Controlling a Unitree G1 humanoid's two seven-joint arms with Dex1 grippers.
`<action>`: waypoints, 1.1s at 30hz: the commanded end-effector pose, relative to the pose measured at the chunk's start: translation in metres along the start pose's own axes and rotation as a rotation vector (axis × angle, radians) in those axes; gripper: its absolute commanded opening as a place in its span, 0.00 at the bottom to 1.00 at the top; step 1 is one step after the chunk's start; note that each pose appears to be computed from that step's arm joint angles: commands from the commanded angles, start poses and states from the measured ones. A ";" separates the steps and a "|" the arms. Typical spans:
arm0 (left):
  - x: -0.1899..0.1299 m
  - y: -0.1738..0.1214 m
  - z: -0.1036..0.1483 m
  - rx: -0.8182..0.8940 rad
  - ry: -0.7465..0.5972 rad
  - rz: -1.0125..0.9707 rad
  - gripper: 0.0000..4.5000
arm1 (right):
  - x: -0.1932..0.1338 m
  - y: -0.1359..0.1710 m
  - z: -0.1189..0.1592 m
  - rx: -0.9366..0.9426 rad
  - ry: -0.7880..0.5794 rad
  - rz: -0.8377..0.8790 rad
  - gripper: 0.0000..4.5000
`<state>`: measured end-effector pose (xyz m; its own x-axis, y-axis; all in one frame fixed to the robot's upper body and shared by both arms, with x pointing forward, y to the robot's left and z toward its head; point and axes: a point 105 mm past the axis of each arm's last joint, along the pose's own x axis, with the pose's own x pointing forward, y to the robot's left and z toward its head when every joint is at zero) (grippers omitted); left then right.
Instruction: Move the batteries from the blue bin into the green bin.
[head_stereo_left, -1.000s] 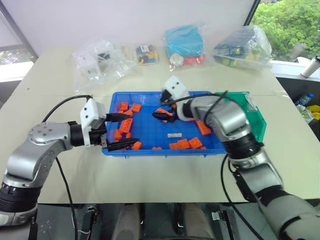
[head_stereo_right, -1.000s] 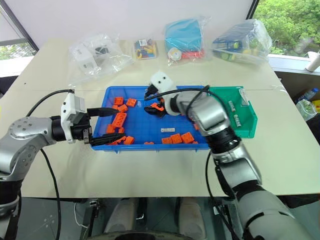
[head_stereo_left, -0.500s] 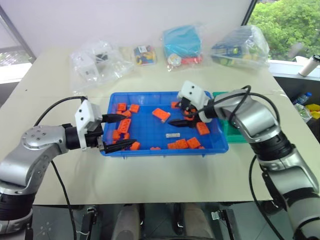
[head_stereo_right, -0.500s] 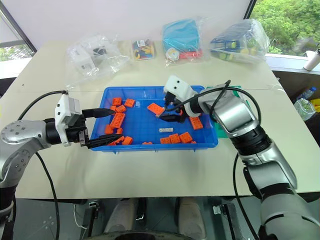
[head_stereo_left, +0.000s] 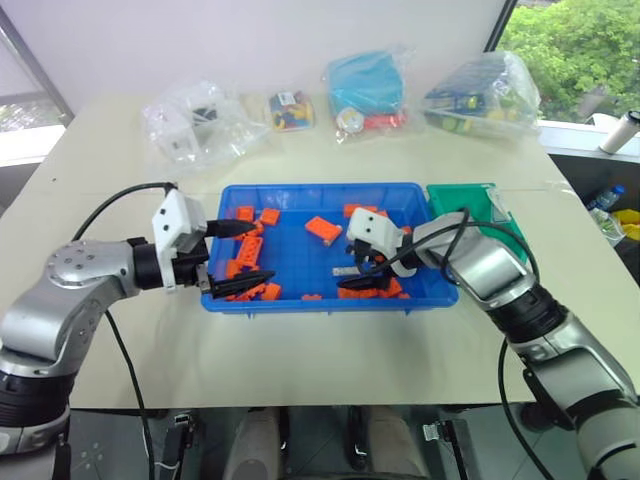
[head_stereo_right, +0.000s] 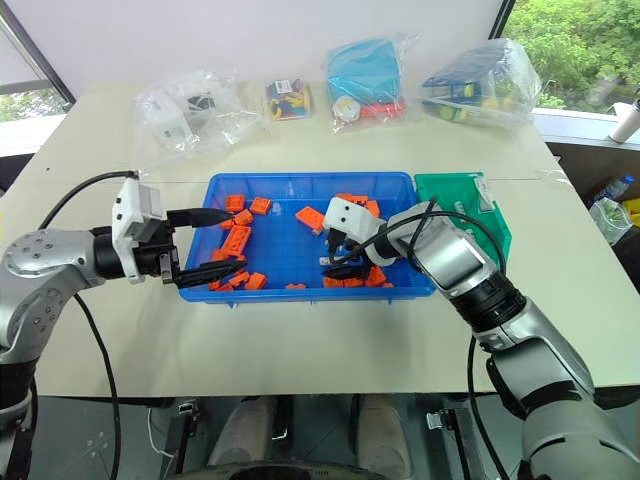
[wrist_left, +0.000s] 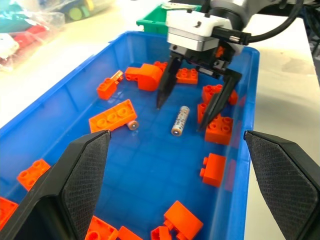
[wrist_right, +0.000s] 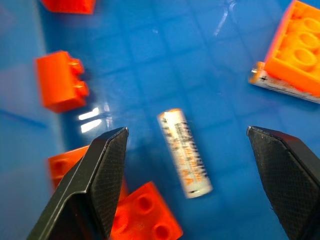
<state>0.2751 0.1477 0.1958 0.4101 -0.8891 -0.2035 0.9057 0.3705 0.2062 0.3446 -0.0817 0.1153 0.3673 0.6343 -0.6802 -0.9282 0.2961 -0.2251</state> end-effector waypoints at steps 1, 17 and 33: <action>0.001 0.000 0.009 0.042 -0.013 -0.006 1.00 | 0.005 0.002 -0.006 -0.009 0.013 0.012 0.57; 0.005 -0.004 0.006 0.034 -0.021 -0.029 1.00 | -0.112 -0.058 0.022 0.184 -0.166 -0.267 0.01; 0.014 0.000 0.005 0.043 -0.033 -0.069 1.00 | -0.171 -0.083 -0.033 0.159 -0.012 -0.592 0.78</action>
<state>0.2795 0.1343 0.1902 0.3421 -0.9183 -0.1990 0.9322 0.3052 0.1944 0.3513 -0.2538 0.1996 0.7802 0.2938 -0.5522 -0.5583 0.7251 -0.4031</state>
